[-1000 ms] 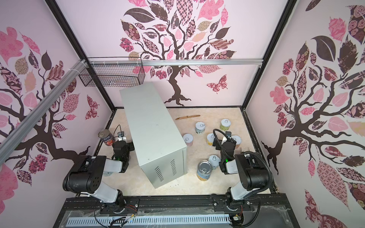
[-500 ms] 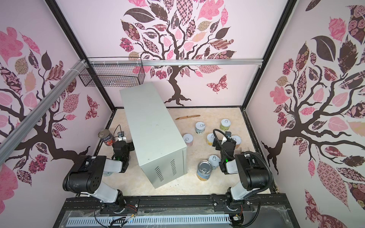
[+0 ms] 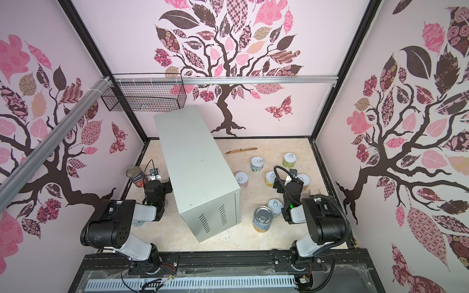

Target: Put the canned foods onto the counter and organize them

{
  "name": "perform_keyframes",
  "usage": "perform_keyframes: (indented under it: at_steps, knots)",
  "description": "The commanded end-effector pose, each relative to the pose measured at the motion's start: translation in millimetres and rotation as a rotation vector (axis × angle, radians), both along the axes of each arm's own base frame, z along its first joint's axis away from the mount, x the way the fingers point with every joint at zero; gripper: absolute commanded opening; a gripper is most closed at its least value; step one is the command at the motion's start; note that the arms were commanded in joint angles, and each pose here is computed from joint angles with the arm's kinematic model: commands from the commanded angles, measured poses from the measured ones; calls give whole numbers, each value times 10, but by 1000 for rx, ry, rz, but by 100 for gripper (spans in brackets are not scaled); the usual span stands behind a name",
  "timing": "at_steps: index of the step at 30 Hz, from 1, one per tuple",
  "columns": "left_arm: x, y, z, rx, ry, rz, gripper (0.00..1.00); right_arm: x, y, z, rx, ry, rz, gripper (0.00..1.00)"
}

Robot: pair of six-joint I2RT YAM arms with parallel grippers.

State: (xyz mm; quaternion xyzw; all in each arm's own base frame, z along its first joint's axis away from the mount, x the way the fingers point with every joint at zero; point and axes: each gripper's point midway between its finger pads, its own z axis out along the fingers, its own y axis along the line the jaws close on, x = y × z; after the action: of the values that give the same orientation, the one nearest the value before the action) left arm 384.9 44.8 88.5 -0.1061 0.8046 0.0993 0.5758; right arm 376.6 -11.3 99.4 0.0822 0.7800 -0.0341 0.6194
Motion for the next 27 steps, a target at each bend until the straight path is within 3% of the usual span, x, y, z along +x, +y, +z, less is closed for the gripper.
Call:
perform_keyframes:
  at_steps: [1, 8, 12, 17, 21, 27]
  knots:
    - [102, -4, 148, -18, -42, -5, 98, 80, -5, 126, 11, -39, -1, 100]
    - [78, 49, 201, -15, -55, 31, 98, 46, -74, 273, 15, -87, -40, 100]
    - [28, 64, 328, 7, -77, 62, 98, 22, -182, 453, 62, 17, -119, 100]
    - [63, 175, 627, 6, 8, 143, 98, -53, -196, 700, 148, 20, -148, 100]
    - [38, 183, 874, -81, 36, 185, 98, -167, -117, 792, 240, 88, -132, 100]
    - [-287, 139, 1282, -234, 8, 214, 98, -406, 133, 1029, 338, 132, -20, 100]
